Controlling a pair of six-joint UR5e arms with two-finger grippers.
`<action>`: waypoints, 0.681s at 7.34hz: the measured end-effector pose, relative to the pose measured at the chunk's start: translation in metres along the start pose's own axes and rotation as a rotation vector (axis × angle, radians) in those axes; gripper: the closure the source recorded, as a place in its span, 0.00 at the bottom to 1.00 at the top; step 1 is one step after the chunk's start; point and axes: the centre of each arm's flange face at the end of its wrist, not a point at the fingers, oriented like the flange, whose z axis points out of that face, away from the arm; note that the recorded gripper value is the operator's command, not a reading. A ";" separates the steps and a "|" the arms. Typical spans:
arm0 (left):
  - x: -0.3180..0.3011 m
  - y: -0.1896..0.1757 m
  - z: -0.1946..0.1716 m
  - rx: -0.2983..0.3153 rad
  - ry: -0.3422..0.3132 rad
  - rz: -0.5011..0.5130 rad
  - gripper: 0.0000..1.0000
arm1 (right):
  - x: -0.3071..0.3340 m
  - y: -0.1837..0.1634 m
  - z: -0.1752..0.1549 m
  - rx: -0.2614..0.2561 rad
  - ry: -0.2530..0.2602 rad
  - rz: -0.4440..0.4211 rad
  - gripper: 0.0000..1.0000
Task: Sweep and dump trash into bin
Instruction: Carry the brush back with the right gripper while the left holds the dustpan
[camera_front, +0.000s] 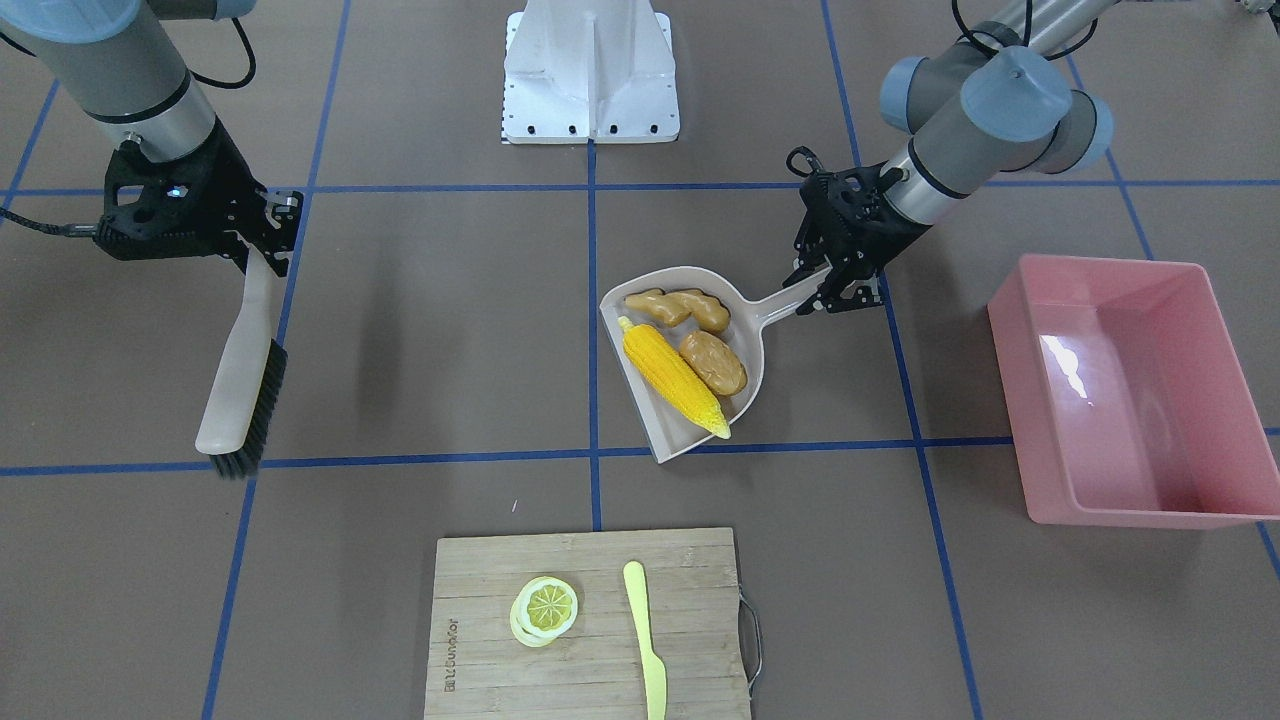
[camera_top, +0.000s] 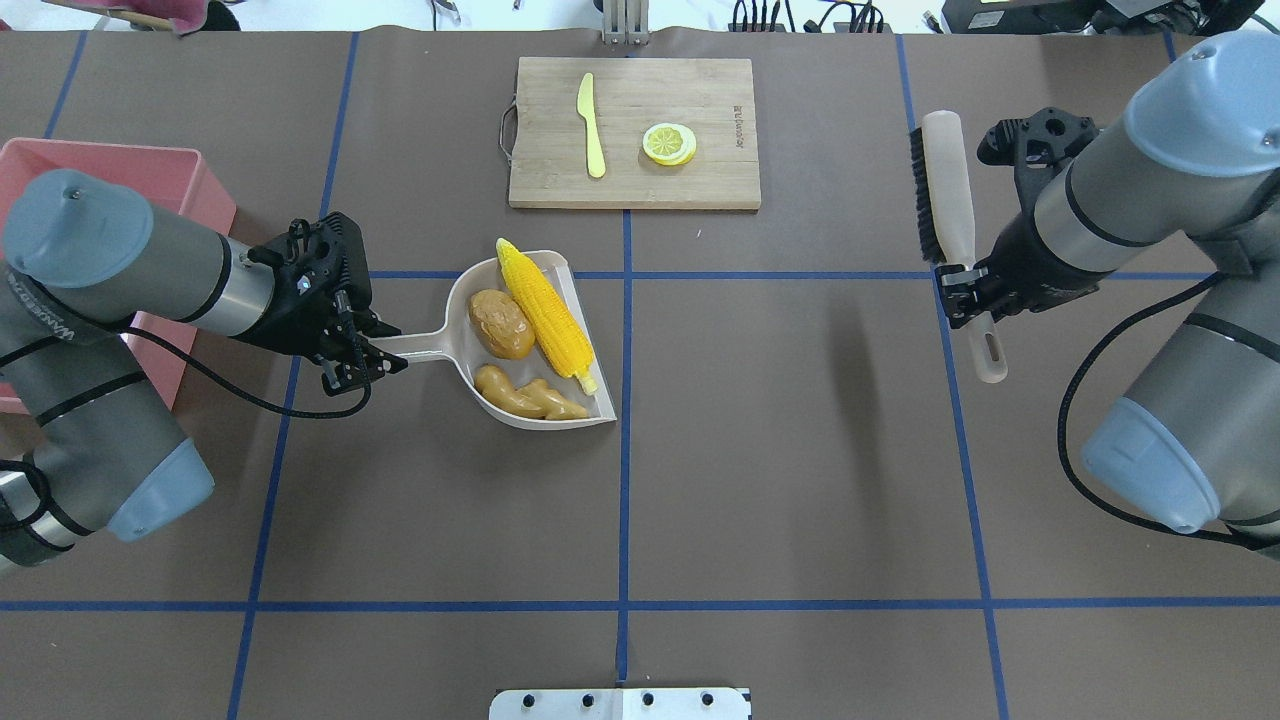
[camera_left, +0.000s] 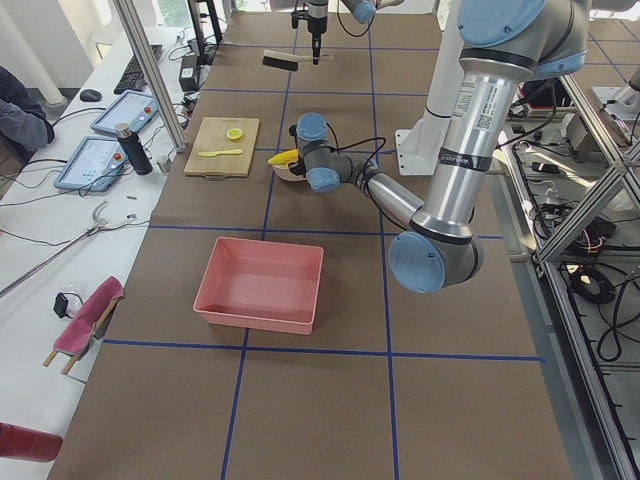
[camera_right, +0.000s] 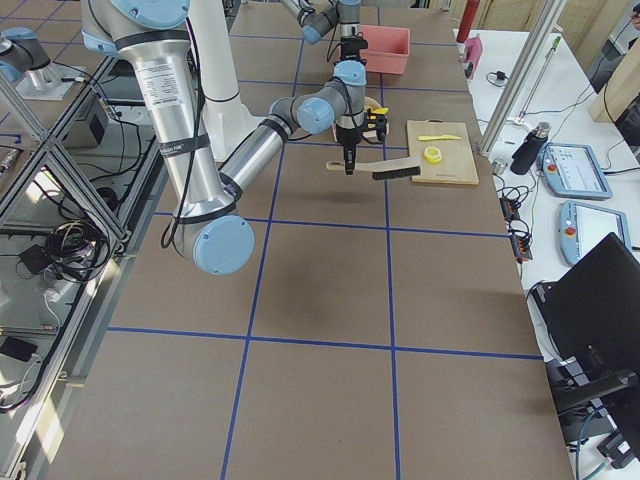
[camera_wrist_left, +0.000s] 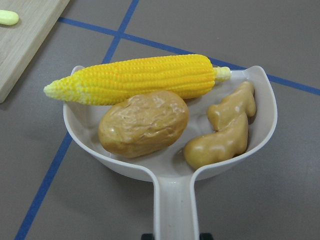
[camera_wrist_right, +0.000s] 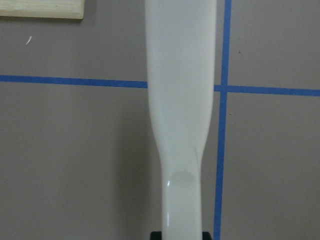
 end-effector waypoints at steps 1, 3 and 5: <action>0.000 0.004 0.001 -0.005 0.000 -0.003 1.00 | 0.011 0.004 0.005 -0.009 0.017 -0.010 1.00; 0.000 0.007 0.002 -0.010 0.000 -0.004 1.00 | 0.032 0.008 0.008 -0.022 0.036 -0.014 1.00; -0.002 0.012 0.005 -0.020 0.000 -0.008 1.00 | 0.055 0.018 0.012 -0.047 0.047 -0.026 1.00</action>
